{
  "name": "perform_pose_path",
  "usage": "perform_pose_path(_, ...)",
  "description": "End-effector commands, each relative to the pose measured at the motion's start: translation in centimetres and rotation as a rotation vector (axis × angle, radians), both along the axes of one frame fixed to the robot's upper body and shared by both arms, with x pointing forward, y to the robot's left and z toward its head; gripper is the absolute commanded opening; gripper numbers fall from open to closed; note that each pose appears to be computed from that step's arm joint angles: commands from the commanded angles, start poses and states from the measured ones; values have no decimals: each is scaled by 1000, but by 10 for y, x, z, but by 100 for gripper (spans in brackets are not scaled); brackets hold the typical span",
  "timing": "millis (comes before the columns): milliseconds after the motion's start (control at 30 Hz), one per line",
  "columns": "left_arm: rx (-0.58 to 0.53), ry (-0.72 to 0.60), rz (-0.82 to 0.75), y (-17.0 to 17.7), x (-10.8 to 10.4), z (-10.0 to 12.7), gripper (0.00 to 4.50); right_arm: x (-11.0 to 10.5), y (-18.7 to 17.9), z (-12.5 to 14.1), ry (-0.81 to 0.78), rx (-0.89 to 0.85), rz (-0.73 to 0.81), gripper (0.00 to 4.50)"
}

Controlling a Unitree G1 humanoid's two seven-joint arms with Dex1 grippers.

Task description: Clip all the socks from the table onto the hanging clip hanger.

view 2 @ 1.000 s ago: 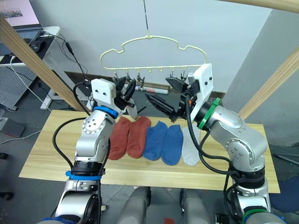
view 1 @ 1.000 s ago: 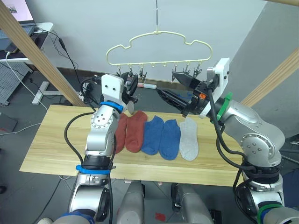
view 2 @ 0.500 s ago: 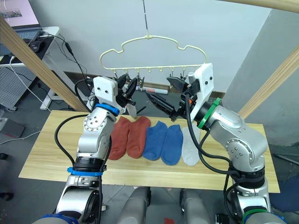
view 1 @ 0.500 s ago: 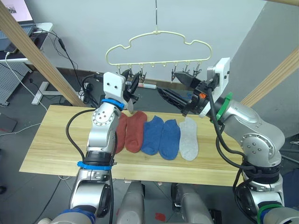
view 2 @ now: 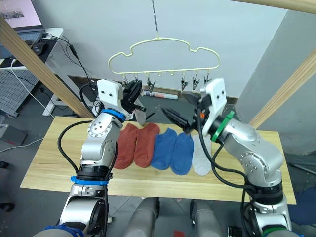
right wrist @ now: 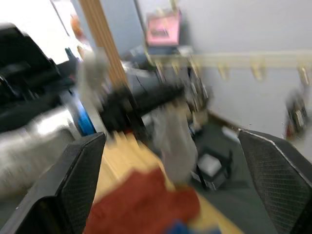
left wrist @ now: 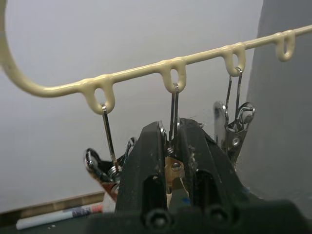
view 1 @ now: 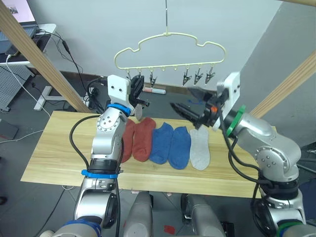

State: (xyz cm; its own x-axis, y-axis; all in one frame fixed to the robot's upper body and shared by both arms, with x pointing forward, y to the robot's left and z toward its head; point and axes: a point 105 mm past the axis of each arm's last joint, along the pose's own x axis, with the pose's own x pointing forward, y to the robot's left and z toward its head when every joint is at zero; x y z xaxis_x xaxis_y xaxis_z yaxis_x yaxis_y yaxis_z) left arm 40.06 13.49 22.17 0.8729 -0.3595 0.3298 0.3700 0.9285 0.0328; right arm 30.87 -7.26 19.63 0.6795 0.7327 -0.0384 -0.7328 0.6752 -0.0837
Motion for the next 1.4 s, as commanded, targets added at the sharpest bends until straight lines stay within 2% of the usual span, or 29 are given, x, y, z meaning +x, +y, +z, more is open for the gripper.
perform_pose_path(33, -59, 8, -48, 5, -9, 18, 16, 9, -21, -64, 78, -227, -137, 450)
perform_pose_path(133, -91, 62, -79, 11, -13, 17, 16, 20, -33, -102, 132, -311, -221, 450)
perform_pose_path(233, -52, 98, -99, 12, -17, 10, 16, 34, -38, -128, 179, -325, -296, 450)
perform_pose_path(400, -94, 90, -99, 14, -21, 16, 16, 50, -47, -153, 201, -355, -367, 450)
perform_pose_path(567, -92, 101, -104, 13, -22, 14, 16, 48, -54, -181, 281, -414, -355, 450)
perform_pose_path(633, -92, 102, -105, 13, -23, 14, 16, 45, -60, -187, 314, -403, -366, 414)
perform_pose_path(700, -94, 103, -107, 13, -23, 14, 16, 42, -63, -187, 354, -350, -380, 359)
perform_pose_path(933, -101, 105, -123, 10, -23, 14, 16, 28, -66, -187, 417, -254, -371, 110)
perform_pose_path(1033, -102, 108, -131, 9, -23, 14, 16, 26, -62, -178, 406, -174, -353, 5)
perform_pose_path(1100, -102, 110, -134, 8, -24, 13, 16, 26, -55, -167, 390, -93, -335, 5)
perform_pose_path(1200, -103, 116, -142, 8, -24, 12, 16, 17, -32, -140, 353, 61, -201, 5)
perform_pose_path(1267, -105, 120, -146, 8, -25, 11, 16, 7, -22, -134, 357, 95, -126, 5)
perform_pose_path(1400, -107, 125, -152, 7, -26, 11, 16, 1, -16, -127, 345, 111, -93, 5)
